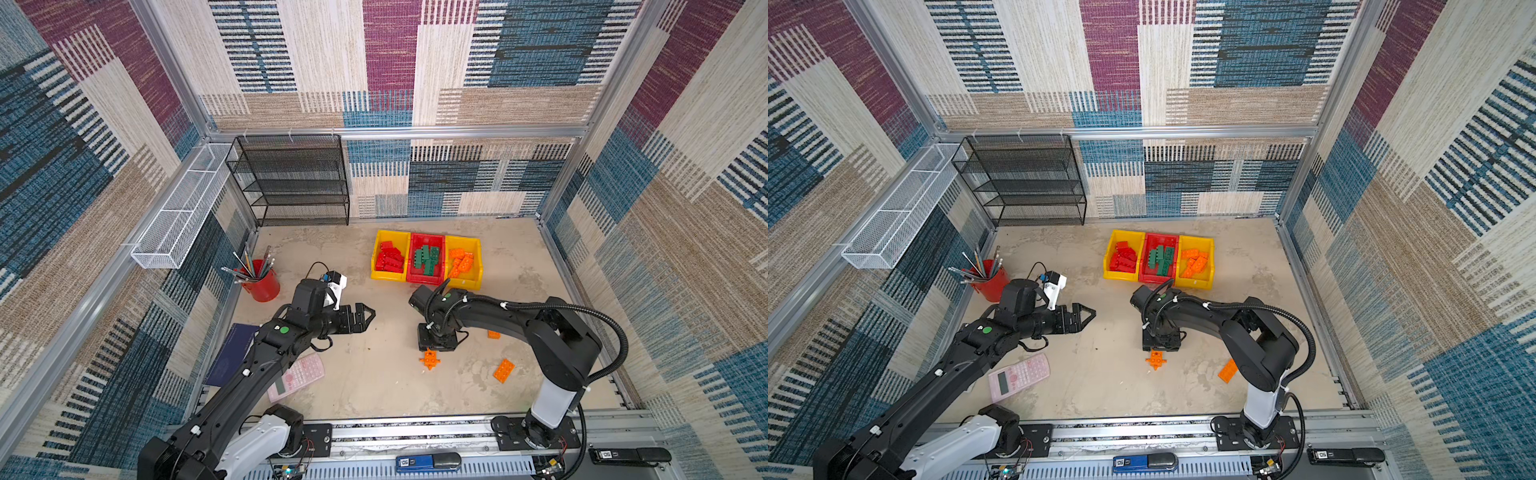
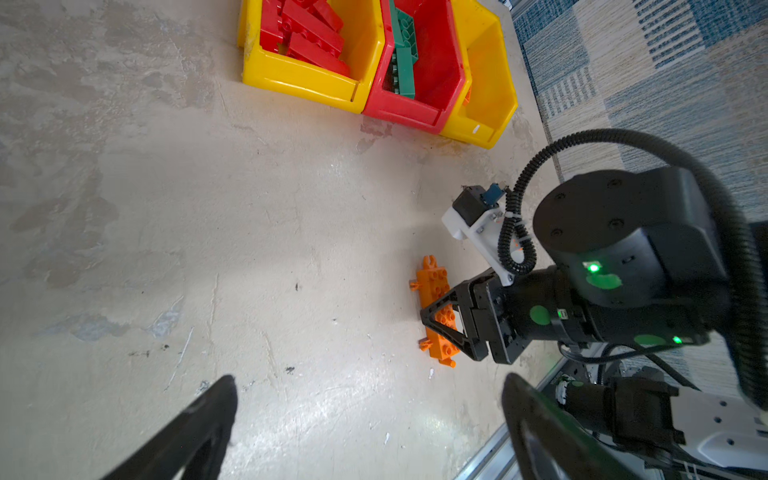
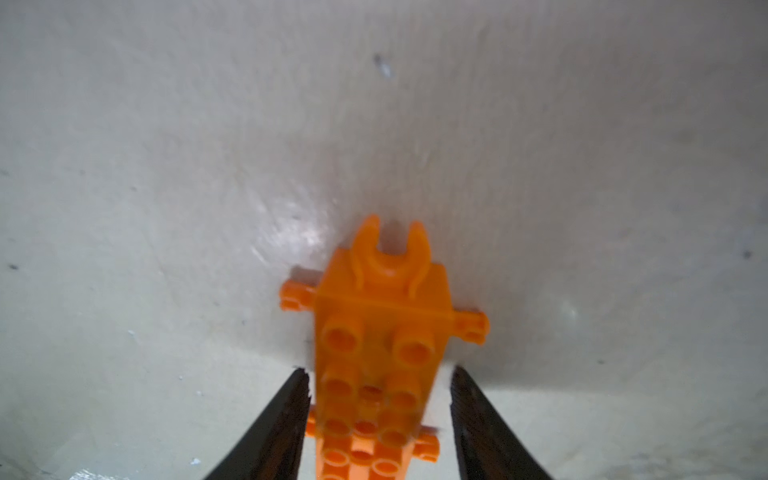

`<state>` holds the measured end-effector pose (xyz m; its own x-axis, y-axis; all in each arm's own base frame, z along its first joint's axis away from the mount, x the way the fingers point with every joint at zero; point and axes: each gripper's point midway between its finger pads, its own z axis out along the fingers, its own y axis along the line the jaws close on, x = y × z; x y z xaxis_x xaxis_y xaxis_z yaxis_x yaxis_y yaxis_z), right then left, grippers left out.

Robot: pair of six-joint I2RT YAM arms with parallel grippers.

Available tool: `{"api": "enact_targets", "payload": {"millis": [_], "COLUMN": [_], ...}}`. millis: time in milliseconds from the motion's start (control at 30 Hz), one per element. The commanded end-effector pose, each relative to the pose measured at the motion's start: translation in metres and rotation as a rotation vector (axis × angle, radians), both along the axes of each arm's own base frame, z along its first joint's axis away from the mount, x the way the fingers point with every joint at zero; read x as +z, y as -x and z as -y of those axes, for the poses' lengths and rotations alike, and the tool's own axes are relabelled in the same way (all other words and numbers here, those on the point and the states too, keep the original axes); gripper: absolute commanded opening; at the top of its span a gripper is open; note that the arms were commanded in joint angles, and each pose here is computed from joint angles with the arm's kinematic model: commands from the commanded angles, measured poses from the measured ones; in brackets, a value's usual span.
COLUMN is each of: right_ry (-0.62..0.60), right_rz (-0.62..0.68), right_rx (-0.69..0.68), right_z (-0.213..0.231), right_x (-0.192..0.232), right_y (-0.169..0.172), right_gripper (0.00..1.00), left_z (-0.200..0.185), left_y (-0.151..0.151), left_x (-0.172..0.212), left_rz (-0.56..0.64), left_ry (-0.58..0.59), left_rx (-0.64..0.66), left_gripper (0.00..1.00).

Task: Sort the legos into containers by color
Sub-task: 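Close the right gripper on the long orange assembly and lift it, then carry the orange assembly over the yellow bin and open the right gripper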

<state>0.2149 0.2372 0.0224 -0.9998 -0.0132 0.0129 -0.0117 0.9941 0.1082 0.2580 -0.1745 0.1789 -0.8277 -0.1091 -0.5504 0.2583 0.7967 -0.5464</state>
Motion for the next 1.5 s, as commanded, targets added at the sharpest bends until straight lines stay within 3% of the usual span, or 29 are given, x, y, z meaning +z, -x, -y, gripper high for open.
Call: {"api": "enact_targets", "payload": {"millis": [0, 167, 533, 967, 1133, 1467], "right_ry": [0.032, 0.017, 0.052, 0.064, 0.072, 0.142], "right_rz": [-0.018, -0.028, 0.025, 0.136, 0.255, 0.49], "right_rx": [-0.014, -0.011, 0.005, -0.032, -0.072, -0.122], "right_z": [0.009, 0.005, 0.003, 0.009, 0.034, 0.097], "right_x": [-0.005, -0.007, 0.0, 0.035, 0.072, 0.128], "right_y": [0.007, 0.008, -0.011, -0.046, -0.097, -0.26], "right_gripper": [0.56, 0.39, 0.29, 0.26, 0.26, 0.28], "left_z": [0.008, 0.012, 0.018, 0.03, 0.035, 0.051], "left_y": [-0.009, -0.016, -0.028, -0.046, -0.056, -0.091], "left_x": [0.012, 0.012, 0.011, 0.015, 0.021, 0.045], "left_rz": [0.04, 0.05, 0.053, 0.067, 0.08, 0.118], "left_ry": [0.017, 0.024, 0.017, 0.012, 0.006, 0.014], "left_rx": [-0.036, -0.04, -0.056, -0.097, -0.113, -0.132], "left_gripper": [1.0, 1.0, 1.0, 1.0, 1.0, 1.0]}}
